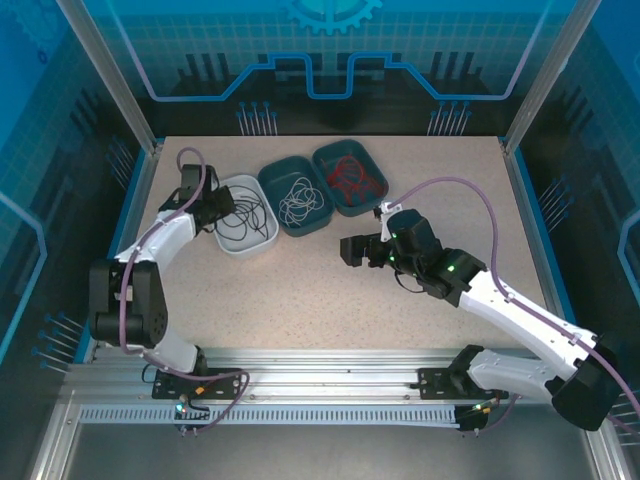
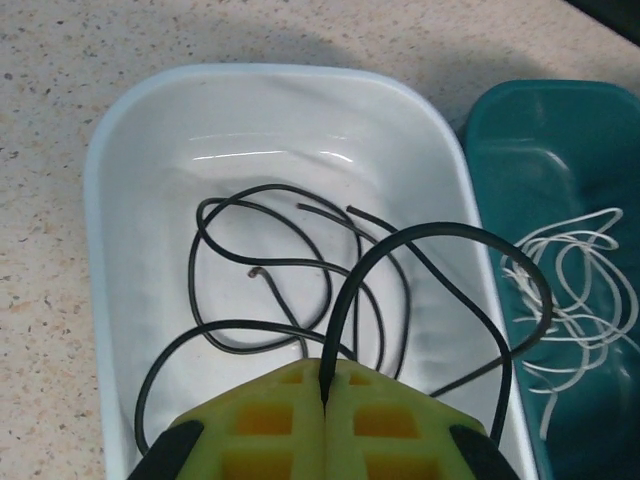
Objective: Untangle the cables
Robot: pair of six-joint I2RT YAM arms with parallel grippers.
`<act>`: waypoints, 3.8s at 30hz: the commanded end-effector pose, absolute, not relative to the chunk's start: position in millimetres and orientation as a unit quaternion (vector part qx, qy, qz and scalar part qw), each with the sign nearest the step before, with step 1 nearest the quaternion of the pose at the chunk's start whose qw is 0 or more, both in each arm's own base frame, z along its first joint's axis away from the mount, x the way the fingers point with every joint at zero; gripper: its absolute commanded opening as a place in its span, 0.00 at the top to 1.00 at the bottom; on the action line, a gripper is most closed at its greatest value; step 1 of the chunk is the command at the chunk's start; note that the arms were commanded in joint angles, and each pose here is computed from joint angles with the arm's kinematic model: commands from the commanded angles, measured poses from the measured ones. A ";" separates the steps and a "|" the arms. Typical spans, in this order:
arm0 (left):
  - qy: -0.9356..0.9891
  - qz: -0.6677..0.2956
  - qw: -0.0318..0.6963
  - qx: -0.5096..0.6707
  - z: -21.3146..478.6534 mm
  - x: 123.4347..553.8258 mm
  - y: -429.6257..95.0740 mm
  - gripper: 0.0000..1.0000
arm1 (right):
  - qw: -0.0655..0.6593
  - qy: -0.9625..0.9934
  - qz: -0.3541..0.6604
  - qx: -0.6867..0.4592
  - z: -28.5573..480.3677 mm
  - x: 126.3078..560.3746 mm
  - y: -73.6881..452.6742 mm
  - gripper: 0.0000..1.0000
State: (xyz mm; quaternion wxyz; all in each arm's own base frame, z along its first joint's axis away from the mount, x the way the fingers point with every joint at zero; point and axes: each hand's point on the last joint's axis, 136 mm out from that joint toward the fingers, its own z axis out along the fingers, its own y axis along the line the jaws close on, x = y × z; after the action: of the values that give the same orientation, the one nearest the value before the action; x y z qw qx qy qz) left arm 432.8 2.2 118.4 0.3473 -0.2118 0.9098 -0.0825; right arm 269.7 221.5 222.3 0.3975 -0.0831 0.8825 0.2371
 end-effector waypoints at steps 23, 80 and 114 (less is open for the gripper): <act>0.935 -0.012 0.276 -0.225 82.5 416.7 19.6 0.66 | 0.394 0.887 0.234 -0.065 216.2 273.8 217.6 0.00; 0.863 -0.236 0.307 -0.324 102.6 417.5 -3.9 0.01 | 0.401 0.897 0.181 -0.033 211.0 272.0 186.2 0.00; 0.766 0.011 0.611 -0.199 200.3 321.1 61.4 0.01 | 0.523 0.847 0.019 0.099 201.8 272.8 46.2 0.00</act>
State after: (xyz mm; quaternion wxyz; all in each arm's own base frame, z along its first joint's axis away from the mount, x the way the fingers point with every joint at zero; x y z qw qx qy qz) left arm 313.6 55.6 165.5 0.5214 -0.2483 0.8161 -0.0228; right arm 268.8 60.1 192.5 0.4849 0.0889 0.8692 0.0369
